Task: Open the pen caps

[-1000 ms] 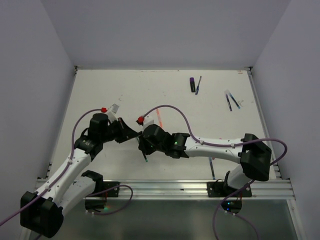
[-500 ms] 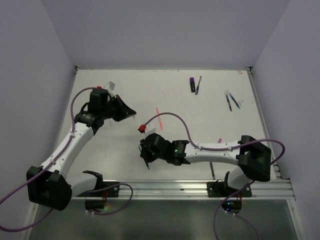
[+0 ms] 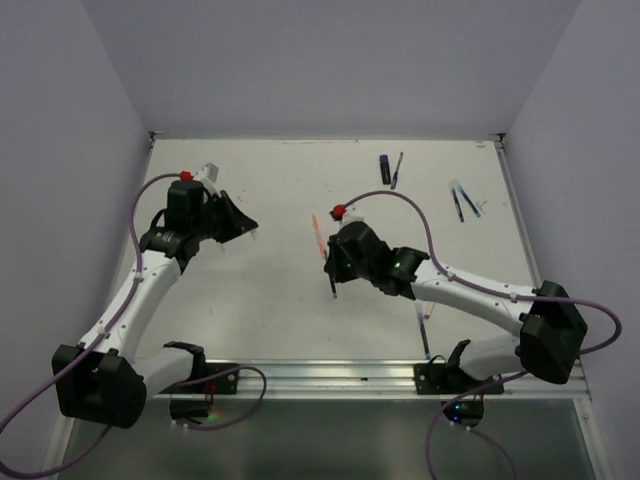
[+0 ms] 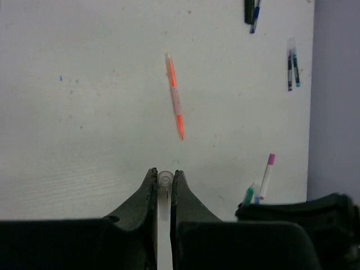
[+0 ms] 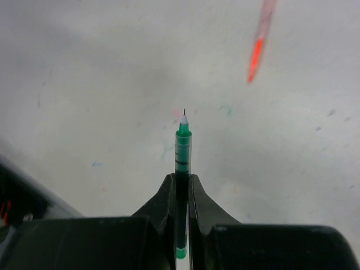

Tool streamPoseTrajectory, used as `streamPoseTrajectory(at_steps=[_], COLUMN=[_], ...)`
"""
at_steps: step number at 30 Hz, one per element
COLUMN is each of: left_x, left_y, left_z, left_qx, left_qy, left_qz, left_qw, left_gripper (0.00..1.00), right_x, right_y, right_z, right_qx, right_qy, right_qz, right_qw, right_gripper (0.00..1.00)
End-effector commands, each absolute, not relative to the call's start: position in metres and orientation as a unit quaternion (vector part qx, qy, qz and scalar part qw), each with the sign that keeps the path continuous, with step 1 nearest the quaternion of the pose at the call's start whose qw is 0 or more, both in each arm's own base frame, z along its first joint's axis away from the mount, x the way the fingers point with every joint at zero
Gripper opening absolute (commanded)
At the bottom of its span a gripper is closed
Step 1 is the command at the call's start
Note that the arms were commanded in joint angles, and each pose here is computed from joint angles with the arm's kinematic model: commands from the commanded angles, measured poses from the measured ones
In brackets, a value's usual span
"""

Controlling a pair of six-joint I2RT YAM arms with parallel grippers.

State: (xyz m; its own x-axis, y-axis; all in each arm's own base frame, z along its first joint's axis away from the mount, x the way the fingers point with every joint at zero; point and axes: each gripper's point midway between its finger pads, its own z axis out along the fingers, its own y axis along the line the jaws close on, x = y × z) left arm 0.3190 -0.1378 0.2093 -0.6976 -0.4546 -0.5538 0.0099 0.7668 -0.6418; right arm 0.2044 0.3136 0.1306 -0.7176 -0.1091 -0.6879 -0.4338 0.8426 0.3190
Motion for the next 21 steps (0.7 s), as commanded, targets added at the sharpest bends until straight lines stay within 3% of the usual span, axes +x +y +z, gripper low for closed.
streamPoseTrajectory(at_steps=[1, 6, 11, 21], left_x=[0.297, 0.286, 0.278, 0.269], left_y=[-0.123, -0.107, -0.118, -0.122], left_z=[0.191, 0.177, 0.174, 0.167], left_qx=[-0.108, -0.111, -0.096, -0.087], left_qy=[0.879, 0.895, 0.892, 0.893], left_qz=[-0.278, -0.231, -0.262, -0.274], left_qw=[0.371, 0.365, 0.356, 0.345], left_gripper=[0.0, 0.0, 0.0, 0.0], right_x=[0.247, 0.307, 0.349, 0.393], right_y=[0.294, 0.293, 0.301, 0.324], right_z=[0.147, 0.151, 0.133, 0.096], right_qx=[-0.163, -0.155, -0.156, -0.158], right_qy=[0.894, 0.893, 0.899, 0.907], right_qz=[0.206, 0.184, 0.171, 0.163], right_qw=[0.364, 0.381, 0.372, 0.356], right_gripper=[0.0, 0.0, 0.0, 0.0])
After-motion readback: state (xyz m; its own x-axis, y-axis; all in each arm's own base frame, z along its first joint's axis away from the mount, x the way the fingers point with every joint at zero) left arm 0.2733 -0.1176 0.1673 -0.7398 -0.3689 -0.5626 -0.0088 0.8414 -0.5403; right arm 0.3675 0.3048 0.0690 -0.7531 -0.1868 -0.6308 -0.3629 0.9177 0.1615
